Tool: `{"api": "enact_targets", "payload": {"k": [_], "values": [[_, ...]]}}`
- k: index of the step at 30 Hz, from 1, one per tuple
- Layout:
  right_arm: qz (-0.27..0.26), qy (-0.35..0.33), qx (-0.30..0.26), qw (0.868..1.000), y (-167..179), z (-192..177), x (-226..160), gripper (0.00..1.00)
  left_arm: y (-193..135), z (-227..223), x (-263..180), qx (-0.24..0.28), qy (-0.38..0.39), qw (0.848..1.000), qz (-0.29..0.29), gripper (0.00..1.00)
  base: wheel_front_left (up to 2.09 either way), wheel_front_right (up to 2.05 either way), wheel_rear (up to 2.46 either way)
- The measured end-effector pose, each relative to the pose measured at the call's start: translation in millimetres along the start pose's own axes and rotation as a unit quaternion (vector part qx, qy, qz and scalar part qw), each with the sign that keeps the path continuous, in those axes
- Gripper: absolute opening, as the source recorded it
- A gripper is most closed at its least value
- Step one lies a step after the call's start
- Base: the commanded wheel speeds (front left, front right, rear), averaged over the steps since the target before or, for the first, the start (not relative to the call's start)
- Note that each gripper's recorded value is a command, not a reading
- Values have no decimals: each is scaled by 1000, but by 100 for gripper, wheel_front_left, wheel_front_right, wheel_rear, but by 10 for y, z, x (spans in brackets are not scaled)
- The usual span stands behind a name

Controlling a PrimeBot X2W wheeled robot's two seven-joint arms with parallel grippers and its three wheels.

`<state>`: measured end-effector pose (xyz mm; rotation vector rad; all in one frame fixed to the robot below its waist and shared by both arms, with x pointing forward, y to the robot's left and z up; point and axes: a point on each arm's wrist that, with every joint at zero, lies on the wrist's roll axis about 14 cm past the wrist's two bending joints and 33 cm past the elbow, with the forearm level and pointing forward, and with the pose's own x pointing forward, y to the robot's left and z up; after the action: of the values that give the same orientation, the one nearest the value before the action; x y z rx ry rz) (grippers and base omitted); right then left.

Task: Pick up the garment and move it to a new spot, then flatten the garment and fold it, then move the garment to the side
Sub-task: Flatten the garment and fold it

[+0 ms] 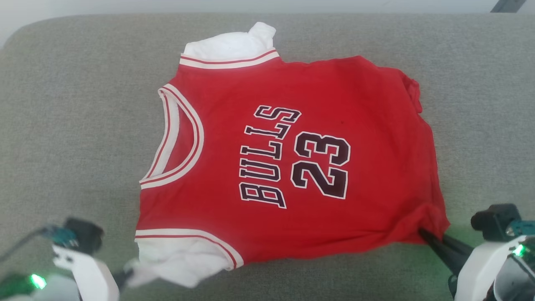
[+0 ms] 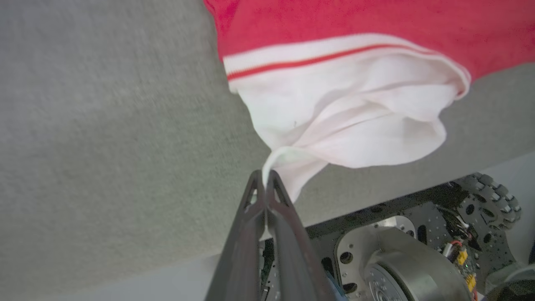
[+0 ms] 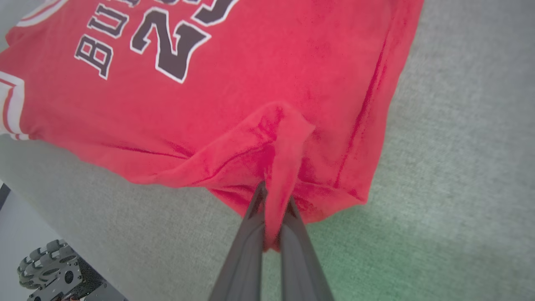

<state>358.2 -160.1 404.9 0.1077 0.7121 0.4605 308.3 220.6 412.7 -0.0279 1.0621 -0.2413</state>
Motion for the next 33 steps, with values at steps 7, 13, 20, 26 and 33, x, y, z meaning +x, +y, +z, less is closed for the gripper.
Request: {"api": "enact_targets", "payload": {"k": [7,13,20,26,33], "values": [[-19,-66,-24,997,-70,492,6,0,152,905,-182,94,-125,987,30,0,0,0,0],[-27,-92,-59,994,-119,837,105,0,189,1556,-281,156,-204,965,45,0,0,0,0],[-38,-93,-81,992,-269,1099,372,0,138,2074,-49,190,-231,954,30,0,0,0,0],[-45,-63,-72,994,-403,1033,623,0,162,2102,418,189,-186,964,12,0,0,0,0],[-42,-26,-55,997,-464,886,868,0,220,1901,905,157,-104,982,-6,2,0,0,0]]}}
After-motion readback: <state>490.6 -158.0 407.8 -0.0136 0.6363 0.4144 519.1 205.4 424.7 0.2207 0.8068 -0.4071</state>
